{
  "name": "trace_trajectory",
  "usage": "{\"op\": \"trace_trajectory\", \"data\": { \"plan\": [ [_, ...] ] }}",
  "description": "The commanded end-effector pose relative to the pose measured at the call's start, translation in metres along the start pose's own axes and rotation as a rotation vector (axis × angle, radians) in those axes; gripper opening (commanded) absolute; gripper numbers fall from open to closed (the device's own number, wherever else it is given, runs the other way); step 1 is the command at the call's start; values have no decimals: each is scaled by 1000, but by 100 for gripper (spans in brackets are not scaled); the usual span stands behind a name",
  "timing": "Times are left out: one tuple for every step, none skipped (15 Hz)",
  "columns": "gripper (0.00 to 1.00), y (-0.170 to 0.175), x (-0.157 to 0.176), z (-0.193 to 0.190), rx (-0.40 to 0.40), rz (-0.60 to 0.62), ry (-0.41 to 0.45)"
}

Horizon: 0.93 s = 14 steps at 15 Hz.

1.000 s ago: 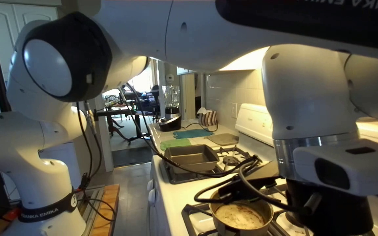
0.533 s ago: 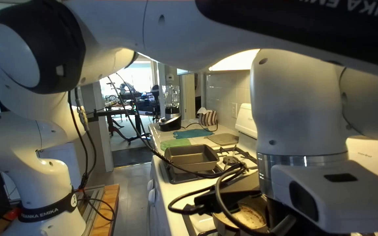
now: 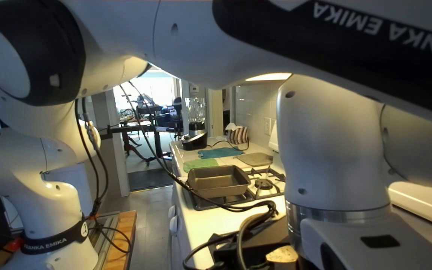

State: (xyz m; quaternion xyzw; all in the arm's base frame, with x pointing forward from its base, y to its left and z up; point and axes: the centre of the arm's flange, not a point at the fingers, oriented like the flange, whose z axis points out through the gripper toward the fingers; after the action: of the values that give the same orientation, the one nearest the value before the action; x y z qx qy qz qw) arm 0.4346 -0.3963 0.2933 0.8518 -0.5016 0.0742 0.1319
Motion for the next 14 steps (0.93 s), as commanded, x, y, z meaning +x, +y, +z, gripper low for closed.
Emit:
{"op": "trace_trajectory", "data": {
  "plan": [
    [100, 6, -12, 0, 37, 21, 22],
    [100, 5, -11, 3, 37, 20, 26],
    [100, 5, -10, 5, 37, 22, 30],
    [100, 5, -10, 6, 39, 20, 31],
    [100, 5, -10, 8, 37, 19, 33],
    [100, 5, -9, 10, 34, 17, 36],
    [100, 5, -9, 11, 33, 16, 37],
    [100, 6, -8, 12, 31, 19, 40],
    [100, 6, -7, 13, 32, 19, 42],
    [100, 6, -6, 14, 31, 20, 43],
    [100, 6, -6, 15, 31, 18, 45],
    [100, 5, -6, 16, 31, 17, 44],
    [100, 4, -6, 18, 30, 12, 44],
    [100, 4, -7, 19, 30, 12, 45]
  ]
}}
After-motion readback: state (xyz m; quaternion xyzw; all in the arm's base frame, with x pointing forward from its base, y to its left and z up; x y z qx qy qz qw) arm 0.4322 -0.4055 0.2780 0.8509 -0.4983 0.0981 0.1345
